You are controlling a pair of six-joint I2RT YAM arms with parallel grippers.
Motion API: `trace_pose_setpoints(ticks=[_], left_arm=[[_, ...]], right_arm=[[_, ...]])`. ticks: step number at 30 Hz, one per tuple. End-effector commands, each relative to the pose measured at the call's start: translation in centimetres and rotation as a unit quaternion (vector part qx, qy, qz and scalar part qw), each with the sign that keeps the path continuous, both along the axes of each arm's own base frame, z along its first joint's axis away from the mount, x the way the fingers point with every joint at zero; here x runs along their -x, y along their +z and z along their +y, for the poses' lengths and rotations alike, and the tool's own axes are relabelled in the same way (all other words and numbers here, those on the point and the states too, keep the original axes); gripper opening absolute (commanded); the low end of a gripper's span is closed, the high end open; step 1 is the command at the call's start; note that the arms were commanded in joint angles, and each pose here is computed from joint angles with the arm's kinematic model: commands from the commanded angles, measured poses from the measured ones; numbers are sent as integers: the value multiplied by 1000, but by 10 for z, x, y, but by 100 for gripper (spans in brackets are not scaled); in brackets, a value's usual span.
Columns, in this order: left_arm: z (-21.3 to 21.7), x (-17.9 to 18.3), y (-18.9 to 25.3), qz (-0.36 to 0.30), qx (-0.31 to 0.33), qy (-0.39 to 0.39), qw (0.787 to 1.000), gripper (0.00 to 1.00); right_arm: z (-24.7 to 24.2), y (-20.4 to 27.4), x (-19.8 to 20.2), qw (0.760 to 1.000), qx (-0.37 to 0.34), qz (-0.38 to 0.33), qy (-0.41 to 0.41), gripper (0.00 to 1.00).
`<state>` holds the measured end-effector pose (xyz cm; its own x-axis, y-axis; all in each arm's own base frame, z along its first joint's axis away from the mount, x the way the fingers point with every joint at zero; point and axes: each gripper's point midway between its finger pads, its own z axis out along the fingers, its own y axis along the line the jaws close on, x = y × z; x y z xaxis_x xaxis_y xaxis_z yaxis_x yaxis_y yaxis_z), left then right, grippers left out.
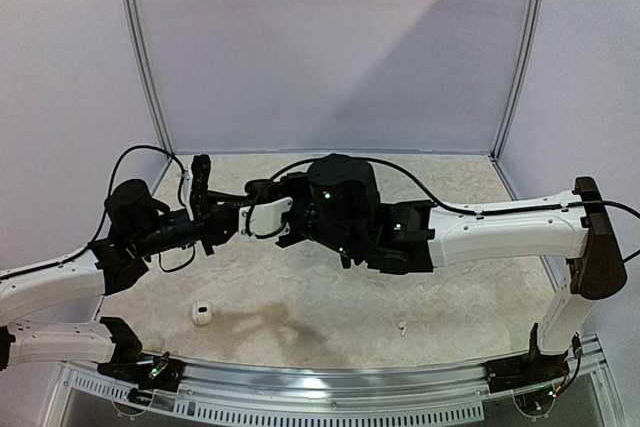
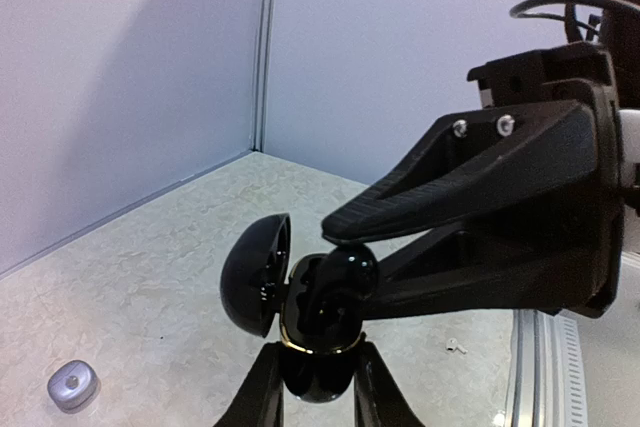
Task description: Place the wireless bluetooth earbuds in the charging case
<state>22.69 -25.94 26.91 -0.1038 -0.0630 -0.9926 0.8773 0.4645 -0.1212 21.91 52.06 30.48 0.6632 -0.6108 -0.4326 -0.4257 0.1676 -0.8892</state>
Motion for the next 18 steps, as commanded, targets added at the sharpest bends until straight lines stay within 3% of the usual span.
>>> trace_pose_setpoints(ticks=[1,10,18], left_arm=[[9,-10,29,-44,24,33,998,0],[6,-7,28,-46,21,21,998,0],[2,-1,28,-44,19,1,999,0]], right_arm=[[-3,-31,18,998,59,16,26,22],[-4,-26,15,998,62,15,18,26],[0,6,7,999,7,30,8,25]])
